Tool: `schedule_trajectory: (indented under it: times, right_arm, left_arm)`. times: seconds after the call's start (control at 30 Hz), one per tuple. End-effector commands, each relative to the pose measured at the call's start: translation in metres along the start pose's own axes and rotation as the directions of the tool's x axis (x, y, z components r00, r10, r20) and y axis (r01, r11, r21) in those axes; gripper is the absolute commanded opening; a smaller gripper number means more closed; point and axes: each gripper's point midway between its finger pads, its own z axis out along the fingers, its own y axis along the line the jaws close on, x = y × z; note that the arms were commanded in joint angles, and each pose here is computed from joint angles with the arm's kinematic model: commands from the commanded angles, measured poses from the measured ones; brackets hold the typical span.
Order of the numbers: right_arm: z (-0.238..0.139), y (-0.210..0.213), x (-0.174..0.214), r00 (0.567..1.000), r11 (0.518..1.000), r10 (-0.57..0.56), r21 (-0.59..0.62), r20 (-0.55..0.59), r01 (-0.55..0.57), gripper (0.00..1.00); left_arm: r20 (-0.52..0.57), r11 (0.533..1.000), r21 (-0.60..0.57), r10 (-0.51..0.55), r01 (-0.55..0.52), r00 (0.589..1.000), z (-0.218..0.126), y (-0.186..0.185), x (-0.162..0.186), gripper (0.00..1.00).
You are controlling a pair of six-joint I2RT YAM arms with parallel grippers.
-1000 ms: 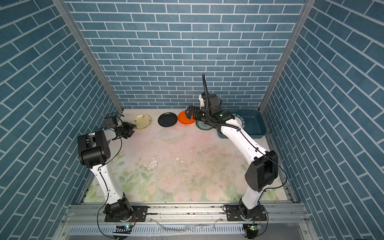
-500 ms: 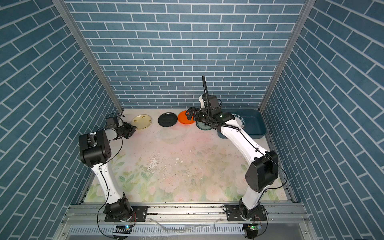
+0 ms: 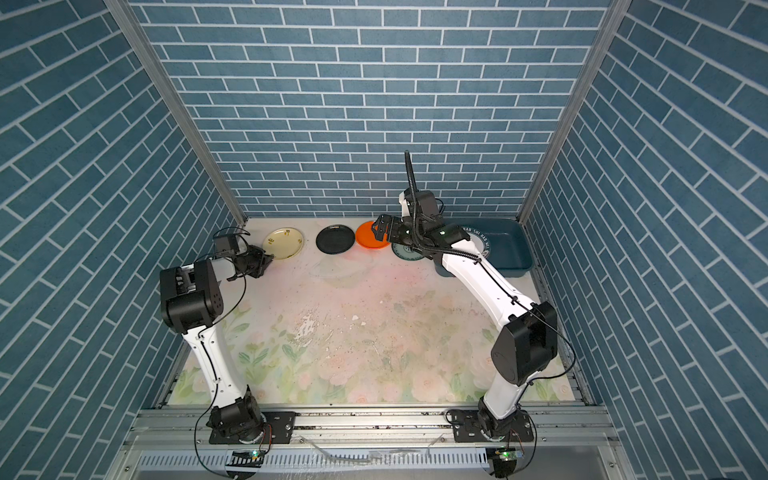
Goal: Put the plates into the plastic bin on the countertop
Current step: 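Grasp the cream plate rim with left gripper and lift it upright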
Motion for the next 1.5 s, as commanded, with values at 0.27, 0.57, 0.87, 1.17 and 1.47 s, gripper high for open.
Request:
schedule_trajectory:
  times: [0.27, 0.57, 0.87, 1.17, 1.47]
  right_arm:
    - [-0.031, -0.016, -0.011, 0.995, 0.996, 0.063, 0.055, 0.083, -0.067, 0.99]
    - [-0.061, -0.037, -0.015, 0.989, 0.993, 0.109, 0.027, 0.105, -0.112, 0.98]
    - [-0.070, -0.043, -0.015, 0.990, 0.990, 0.125, -0.071, 0.062, -0.120, 0.97]
    - [-0.078, -0.029, -0.009, 0.991, 0.971, 0.132, -0.201, -0.014, -0.132, 0.95]
    - [-0.083, -0.017, -0.015, 0.992, 0.961, 0.126, -0.248, -0.003, -0.123, 0.91]
  left_arm:
    - [-0.022, 1.000, -0.022, -0.016, 0.016, 1.000, -0.027, 0.000, 0.026, 0.00]
    - [-0.010, 0.999, 0.000, 0.043, -0.043, 0.999, -0.093, -0.039, 0.071, 0.00]
    - [-0.084, 0.990, 0.055, 0.132, -0.128, 0.988, -0.154, -0.096, 0.147, 0.00]
    - [-0.153, 0.958, 0.147, 0.266, -0.244, 0.952, -0.202, -0.159, 0.224, 0.00]
    - [-0.267, 0.901, 0.276, 0.408, -0.336, 0.873, -0.206, -0.217, 0.287, 0.00]
